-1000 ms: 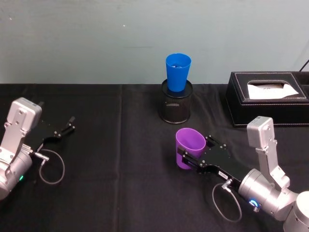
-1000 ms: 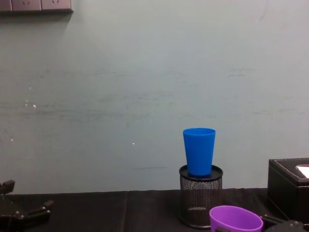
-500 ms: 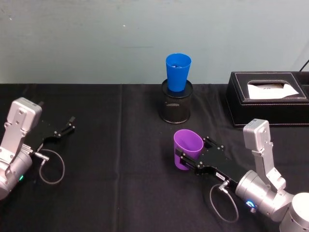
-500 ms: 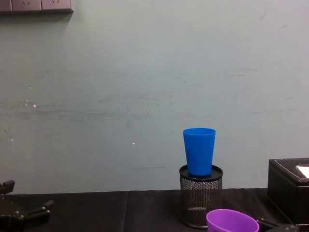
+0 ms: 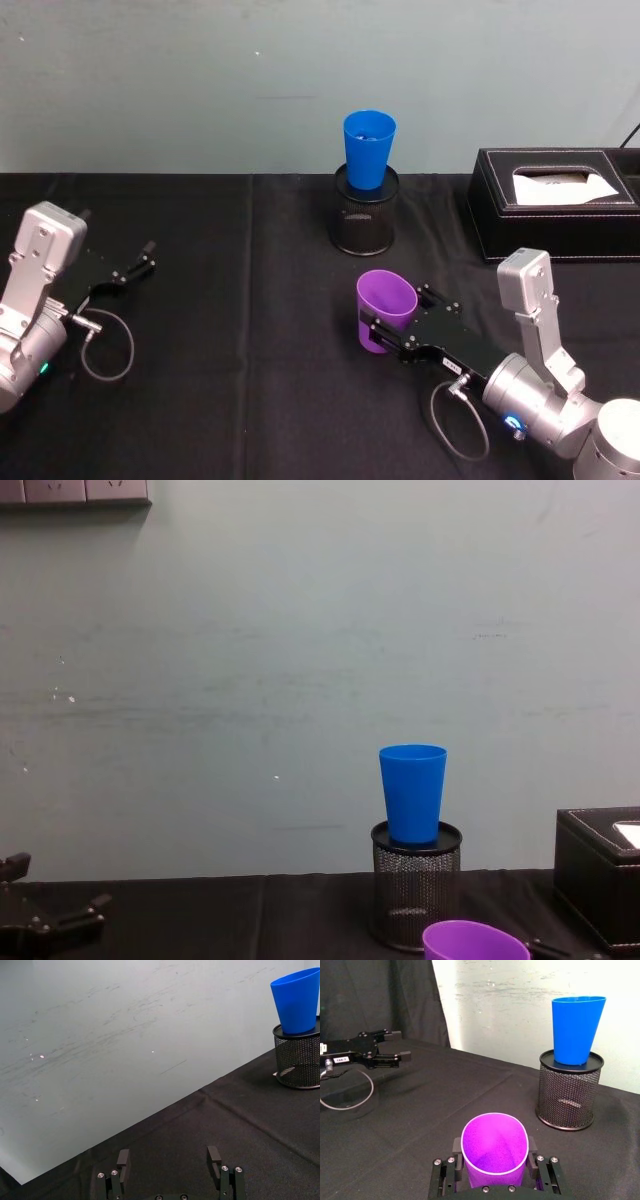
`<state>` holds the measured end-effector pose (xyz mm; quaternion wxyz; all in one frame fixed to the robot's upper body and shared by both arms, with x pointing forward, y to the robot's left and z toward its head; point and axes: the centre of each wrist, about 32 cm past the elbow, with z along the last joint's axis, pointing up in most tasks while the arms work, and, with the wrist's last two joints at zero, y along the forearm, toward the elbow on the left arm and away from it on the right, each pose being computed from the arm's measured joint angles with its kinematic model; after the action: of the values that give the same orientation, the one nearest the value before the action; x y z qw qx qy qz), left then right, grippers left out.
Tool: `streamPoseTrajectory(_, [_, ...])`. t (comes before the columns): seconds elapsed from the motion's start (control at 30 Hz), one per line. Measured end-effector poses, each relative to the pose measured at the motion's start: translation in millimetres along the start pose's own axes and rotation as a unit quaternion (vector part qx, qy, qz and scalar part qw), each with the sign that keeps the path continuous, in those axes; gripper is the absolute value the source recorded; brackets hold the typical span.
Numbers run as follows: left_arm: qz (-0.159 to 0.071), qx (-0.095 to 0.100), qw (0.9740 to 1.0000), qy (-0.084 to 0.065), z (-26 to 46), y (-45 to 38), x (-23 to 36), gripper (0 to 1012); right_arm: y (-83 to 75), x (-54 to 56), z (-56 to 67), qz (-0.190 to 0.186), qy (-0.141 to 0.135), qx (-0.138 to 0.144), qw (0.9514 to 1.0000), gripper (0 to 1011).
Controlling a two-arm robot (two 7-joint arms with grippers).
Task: Pick up one cup with a gripper and tap it against the other cup.
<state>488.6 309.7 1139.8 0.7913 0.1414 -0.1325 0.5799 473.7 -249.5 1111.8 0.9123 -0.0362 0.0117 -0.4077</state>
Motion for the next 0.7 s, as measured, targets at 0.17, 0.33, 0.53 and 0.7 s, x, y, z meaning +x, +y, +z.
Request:
streamPoseTrajectory(0.17, [0.0,0.0,1.0,0.0,0.0,0.0,0.0,1000,0.6,-0.5,-0.8,0.001,-0.001,-0.001,1.0,723])
streamPoseTrajectory(0.33, [0.0,0.0,1.0,0.0,0.0,0.0,0.0,1000,0.8,-0.8,-1.0,0.001,-0.002,-0.001,1.0,723])
streamPoseTrajectory(0.53, [0.0,0.0,1.0,0.0,0.0,0.0,0.0,1000,0.8,-0.8,-1.0,0.001,-0.002,-0.001,1.0,723])
streamPoseTrajectory(0.7, [0.0,0.0,1.0,0.0,0.0,0.0,0.0,1000,0.6,-0.8,-1.1,0.001,-0.002,-0.001,1.0,824])
